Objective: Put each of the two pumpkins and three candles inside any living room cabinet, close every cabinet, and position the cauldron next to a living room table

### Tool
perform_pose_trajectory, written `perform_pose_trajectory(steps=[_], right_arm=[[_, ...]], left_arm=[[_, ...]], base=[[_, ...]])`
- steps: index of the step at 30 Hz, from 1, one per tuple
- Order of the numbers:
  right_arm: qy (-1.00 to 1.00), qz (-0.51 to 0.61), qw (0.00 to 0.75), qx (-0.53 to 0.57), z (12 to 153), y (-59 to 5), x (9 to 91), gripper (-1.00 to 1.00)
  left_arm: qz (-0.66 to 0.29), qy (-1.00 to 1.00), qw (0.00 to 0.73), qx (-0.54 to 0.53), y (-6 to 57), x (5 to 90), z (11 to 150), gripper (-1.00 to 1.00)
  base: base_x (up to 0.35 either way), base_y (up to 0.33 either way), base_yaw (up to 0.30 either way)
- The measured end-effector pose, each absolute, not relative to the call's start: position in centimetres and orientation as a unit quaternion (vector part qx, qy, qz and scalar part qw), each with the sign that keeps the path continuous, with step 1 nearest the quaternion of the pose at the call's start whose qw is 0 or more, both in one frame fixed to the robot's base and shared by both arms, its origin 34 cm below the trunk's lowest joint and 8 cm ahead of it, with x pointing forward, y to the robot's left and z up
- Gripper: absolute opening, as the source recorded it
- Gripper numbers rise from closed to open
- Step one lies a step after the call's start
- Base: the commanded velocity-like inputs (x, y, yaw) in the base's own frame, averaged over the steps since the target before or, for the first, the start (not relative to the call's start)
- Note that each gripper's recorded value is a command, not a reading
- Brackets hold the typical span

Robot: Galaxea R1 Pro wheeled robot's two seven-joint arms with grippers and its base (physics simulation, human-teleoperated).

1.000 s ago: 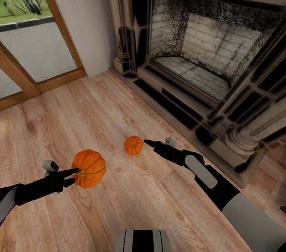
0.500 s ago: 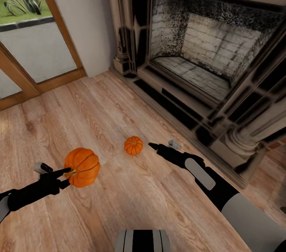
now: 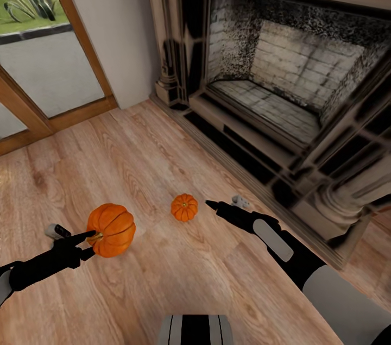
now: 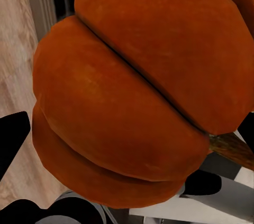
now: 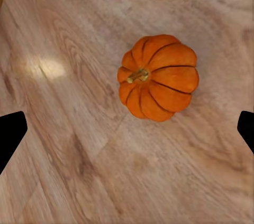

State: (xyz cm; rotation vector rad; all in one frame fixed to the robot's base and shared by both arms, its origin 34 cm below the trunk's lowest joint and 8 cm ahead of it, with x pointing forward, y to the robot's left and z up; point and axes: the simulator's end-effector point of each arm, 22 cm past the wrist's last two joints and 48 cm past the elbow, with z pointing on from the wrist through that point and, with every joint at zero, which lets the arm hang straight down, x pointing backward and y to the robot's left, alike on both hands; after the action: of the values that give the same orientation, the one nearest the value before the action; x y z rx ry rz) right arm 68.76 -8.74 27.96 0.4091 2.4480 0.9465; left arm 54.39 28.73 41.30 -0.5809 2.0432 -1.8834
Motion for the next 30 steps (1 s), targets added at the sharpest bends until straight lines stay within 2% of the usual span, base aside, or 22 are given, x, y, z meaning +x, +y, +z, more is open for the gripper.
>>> perform_pose_trajectory(steps=[11, 21, 30], right_arm=[[0.916, 0.298, 0.213, 0.164, 24.7, -11.0, 67.3, 1.00], [0.920, 0.280, 0.211, 0.172, 24.0, -11.6, 67.1, 1.00], [0.907, 0.308, 0.232, 0.172, 25.1, -10.8, 68.0, 1.00]], left_arm=[[-0.656, 0.711, 0.151, -0.202, 28.7, 54.4, 41.3, -1.00], [-0.656, 0.711, 0.151, -0.203, 28.7, 54.4, 41.3, -1.00], [-0.656, 0.711, 0.150, -0.203, 28.7, 54.3, 41.3, -1.00]], base=[[0.035, 0.228, 0.000], [0.039, 0.068, 0.000], [0.048, 0.043, 0.000]])
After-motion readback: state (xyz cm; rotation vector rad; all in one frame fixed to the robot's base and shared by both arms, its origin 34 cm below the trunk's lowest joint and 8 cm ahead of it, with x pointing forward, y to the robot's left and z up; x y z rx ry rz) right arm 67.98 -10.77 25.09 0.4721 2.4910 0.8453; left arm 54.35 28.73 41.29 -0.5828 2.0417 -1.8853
